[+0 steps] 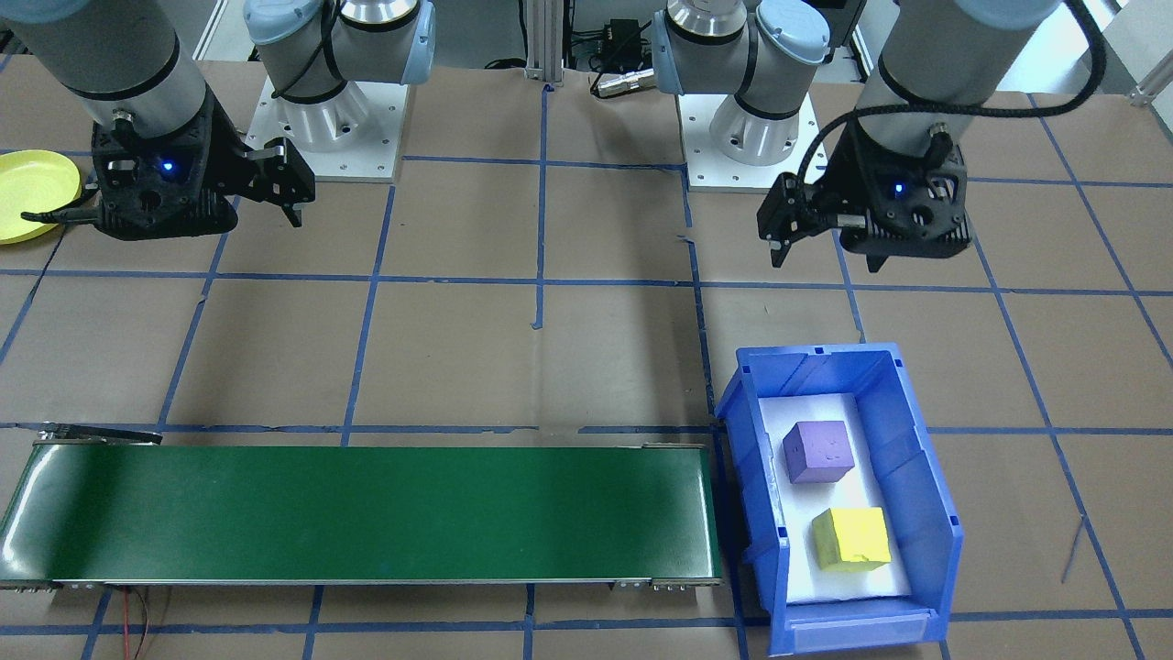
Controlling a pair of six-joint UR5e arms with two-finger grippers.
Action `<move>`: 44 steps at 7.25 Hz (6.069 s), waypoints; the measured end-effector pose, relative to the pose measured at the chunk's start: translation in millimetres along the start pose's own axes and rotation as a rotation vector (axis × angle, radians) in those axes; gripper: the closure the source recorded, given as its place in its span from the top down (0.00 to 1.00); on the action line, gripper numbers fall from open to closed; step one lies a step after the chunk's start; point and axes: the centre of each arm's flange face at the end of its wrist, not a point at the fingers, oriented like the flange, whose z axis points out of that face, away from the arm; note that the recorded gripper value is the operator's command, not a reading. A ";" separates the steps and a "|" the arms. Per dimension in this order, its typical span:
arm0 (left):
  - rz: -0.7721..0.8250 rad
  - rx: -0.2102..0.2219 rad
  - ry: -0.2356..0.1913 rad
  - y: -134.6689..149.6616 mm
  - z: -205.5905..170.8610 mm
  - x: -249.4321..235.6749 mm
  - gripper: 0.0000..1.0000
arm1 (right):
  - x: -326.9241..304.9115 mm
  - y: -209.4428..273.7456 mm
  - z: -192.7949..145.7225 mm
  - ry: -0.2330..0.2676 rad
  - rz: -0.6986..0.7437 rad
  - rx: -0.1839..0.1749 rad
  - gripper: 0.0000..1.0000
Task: Move block left to right into plate
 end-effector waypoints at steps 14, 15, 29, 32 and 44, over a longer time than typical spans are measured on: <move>-0.096 -0.086 0.007 -105.1 218.1 -62.6 0.13 | 3.4 1.0 2.9 0.036 -0.003 -0.012 1.00; -0.103 -0.065 0.003 -105.6 193.0 -63.2 0.13 | 3.3 0.9 2.8 0.036 -0.003 -0.012 1.00; -0.099 0.122 0.111 -134.2 155.0 113.6 1.00 | 3.3 0.9 2.8 0.037 -0.003 -0.011 1.00; -0.079 0.167 0.093 -121.8 102.6 94.6 1.00 | 3.6 0.8 2.8 0.037 -0.002 -0.011 1.00; -0.143 0.039 0.008 -175.1 237.0 -89.4 0.18 | 3.8 0.8 2.7 0.038 -0.015 -0.011 1.00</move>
